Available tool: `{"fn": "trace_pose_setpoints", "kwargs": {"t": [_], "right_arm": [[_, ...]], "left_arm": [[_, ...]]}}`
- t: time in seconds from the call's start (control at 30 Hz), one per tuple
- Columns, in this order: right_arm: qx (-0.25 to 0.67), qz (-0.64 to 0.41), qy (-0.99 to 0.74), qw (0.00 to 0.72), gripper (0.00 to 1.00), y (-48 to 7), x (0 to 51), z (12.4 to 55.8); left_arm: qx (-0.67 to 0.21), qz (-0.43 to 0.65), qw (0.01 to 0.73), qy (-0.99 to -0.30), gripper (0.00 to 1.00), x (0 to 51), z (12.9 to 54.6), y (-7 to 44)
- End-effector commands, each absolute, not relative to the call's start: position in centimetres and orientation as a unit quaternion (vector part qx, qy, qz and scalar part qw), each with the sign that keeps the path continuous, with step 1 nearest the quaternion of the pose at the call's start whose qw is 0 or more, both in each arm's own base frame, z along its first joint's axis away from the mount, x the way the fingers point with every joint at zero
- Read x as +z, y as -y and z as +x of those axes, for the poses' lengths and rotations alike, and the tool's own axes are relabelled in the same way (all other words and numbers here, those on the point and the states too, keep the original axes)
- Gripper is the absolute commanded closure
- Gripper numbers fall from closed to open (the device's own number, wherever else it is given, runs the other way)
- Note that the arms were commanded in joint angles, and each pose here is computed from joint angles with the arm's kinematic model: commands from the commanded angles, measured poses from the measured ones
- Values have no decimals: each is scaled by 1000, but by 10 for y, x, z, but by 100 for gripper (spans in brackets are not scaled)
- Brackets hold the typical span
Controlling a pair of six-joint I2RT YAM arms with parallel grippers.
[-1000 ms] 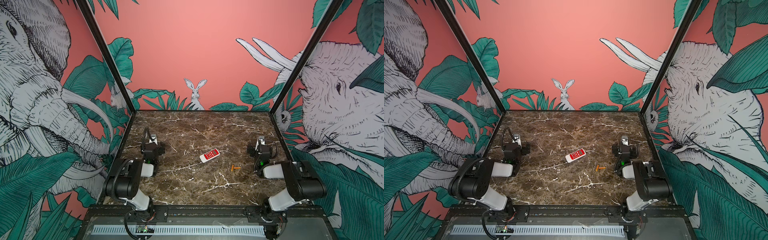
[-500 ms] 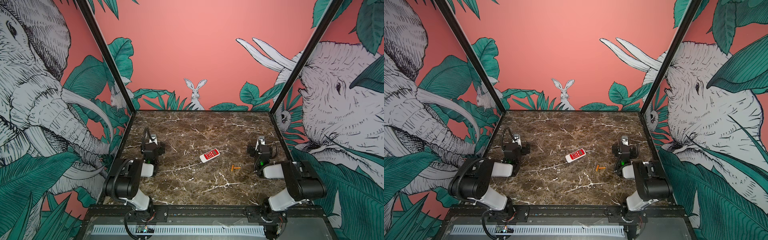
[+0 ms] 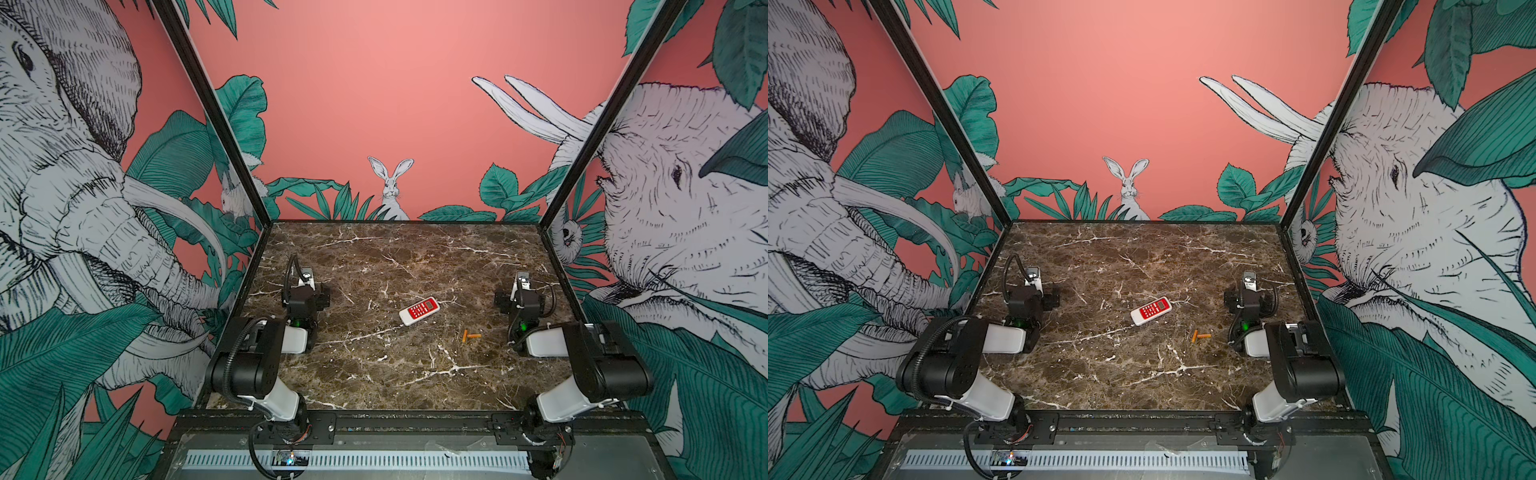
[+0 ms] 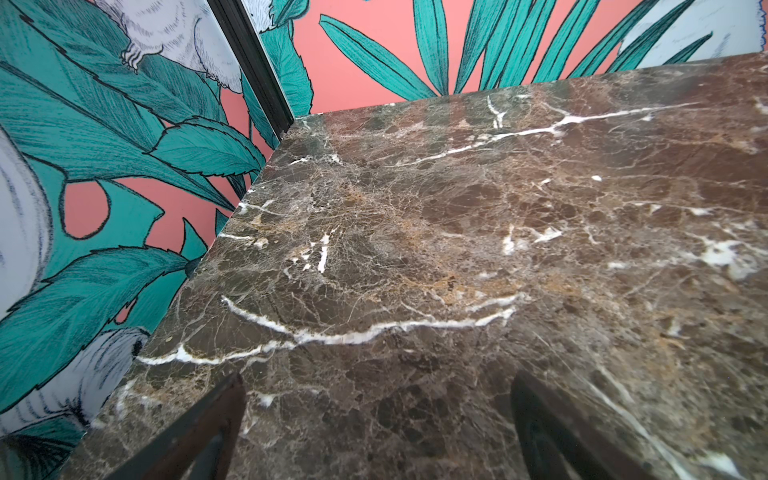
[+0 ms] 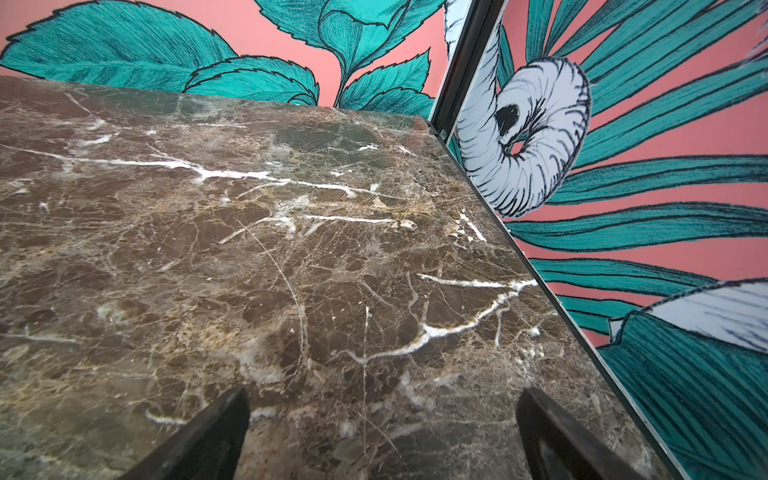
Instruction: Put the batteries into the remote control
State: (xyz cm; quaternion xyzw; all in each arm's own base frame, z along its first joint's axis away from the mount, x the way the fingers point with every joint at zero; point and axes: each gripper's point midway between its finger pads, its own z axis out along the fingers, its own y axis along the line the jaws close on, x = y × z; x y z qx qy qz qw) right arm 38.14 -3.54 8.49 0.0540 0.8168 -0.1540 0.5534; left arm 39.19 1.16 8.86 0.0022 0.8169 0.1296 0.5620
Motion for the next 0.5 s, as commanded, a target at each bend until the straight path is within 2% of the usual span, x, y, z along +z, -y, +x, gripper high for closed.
{"fn": "trace_pose_setpoints", "kwargs": {"t": [0.0, 0.27, 0.47], "right_arm": [[-144, 52, -806, 572, 1, 32, 106, 391], [-134, 42, -820, 555, 1, 27, 130, 379], [-126, 45, -828, 544, 1, 15, 160, 367]], "left_arm": [[119, 12, 569, -814, 0, 106, 397, -7], [134, -7, 536, -834, 0, 136, 383, -17], [96, -56, 491, -864, 0, 165, 368, -13]]}}
